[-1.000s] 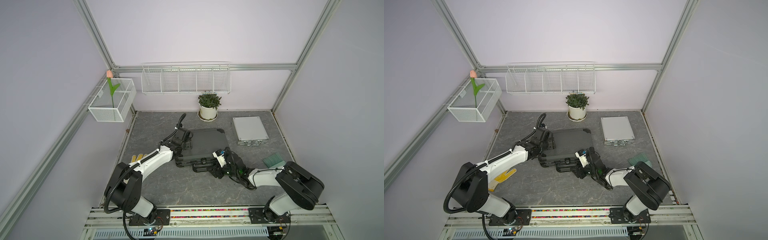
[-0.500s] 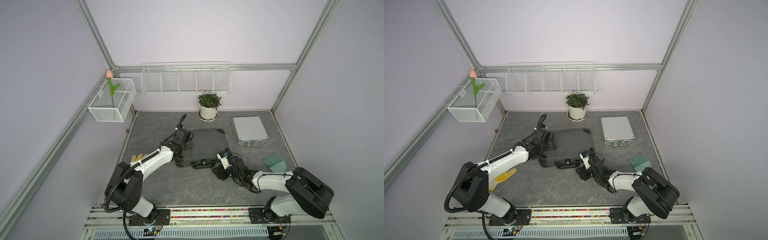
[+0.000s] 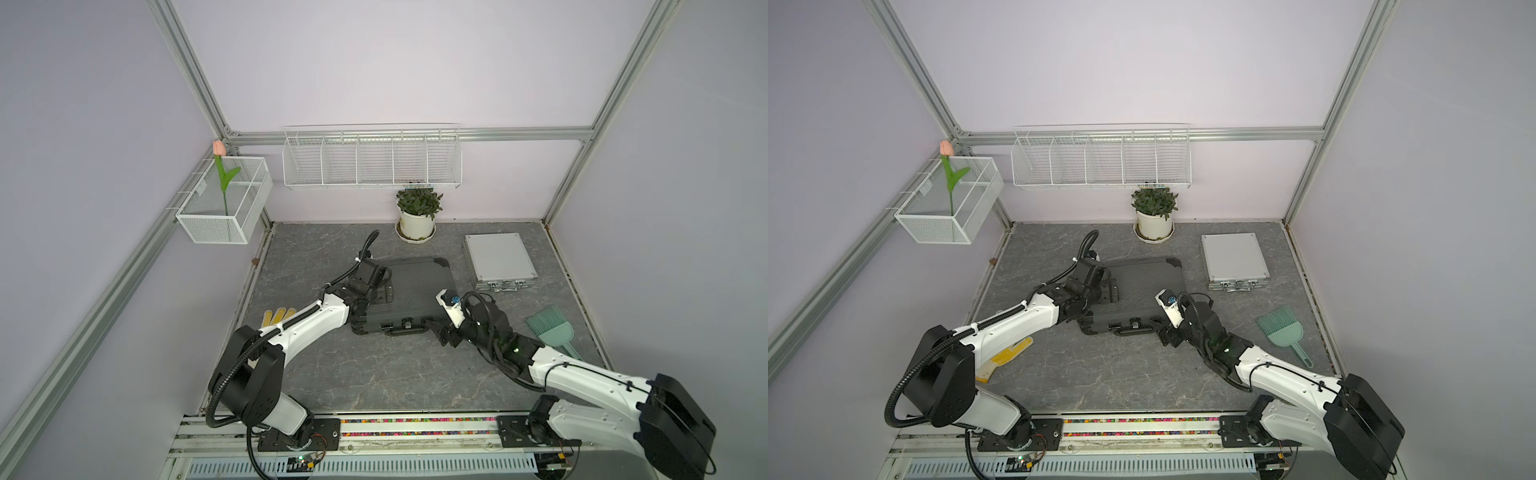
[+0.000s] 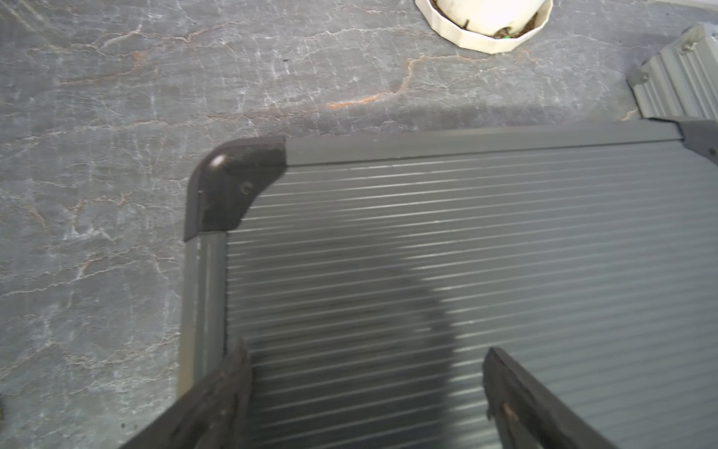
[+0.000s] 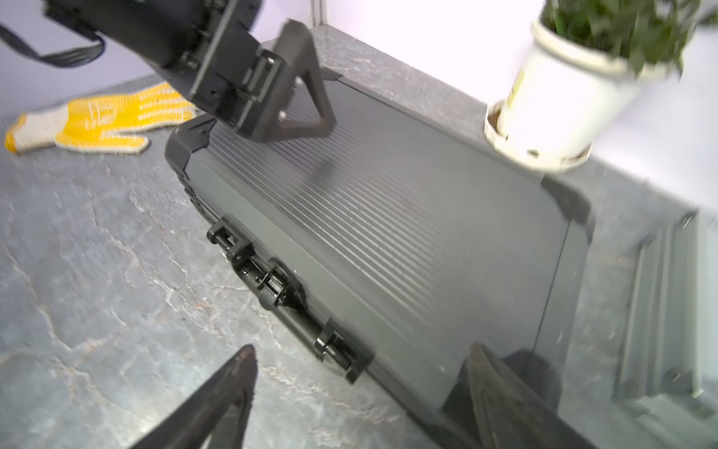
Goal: Close the poker set cases
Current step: Fasten the fastener on the poker set case.
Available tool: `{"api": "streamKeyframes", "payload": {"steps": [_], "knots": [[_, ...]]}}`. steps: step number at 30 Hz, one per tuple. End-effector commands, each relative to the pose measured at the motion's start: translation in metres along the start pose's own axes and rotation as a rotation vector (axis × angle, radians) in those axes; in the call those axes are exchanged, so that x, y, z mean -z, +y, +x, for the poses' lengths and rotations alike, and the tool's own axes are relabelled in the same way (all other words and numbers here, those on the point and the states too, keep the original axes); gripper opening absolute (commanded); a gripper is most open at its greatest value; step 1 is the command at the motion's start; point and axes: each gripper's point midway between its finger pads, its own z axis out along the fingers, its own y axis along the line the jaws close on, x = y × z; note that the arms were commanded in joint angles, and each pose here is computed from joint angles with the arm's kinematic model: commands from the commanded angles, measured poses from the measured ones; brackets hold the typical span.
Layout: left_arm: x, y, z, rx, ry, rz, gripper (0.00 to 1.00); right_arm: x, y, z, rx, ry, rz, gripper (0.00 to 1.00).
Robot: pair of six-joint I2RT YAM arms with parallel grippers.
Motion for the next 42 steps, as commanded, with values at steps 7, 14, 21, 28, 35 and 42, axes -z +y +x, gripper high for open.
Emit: {"api": "streamKeyframes", "payload": {"steps": [7, 14, 21, 28, 35, 42], "knots": [[-0.031, -0.003, 0.046, 0.064, 0.084, 0.04, 0.95, -0.017, 0.011, 0.001, 0.416, 0.033, -0.068, 0.95], [-0.047, 0.001, 0.08, 0.09, 0.134, 0.051, 0.94, -0.034, 0.022, 0.022, 0.583, 0.011, -0.106, 0.95], [-0.046, 0.01, 0.084, 0.09, 0.127, 0.019, 0.95, -0.048, 0.035, 0.021, 0.668, -0.055, -0.107, 0.95], [-0.046, 0.012, 0.083, 0.086, 0.121, 0.01, 0.95, -0.067, 0.051, 0.024, 0.7, -0.055, -0.143, 0.95], [-0.04, 0.018, 0.081, 0.077, 0.107, -0.013, 0.95, -0.086, 0.054, 0.03, 0.689, -0.076, -0.092, 0.93], [-0.036, 0.023, 0.079, 0.079, 0.094, -0.037, 0.95, -0.098, 0.049, 0.042, 0.699, -0.039, -0.066, 0.87]]}}
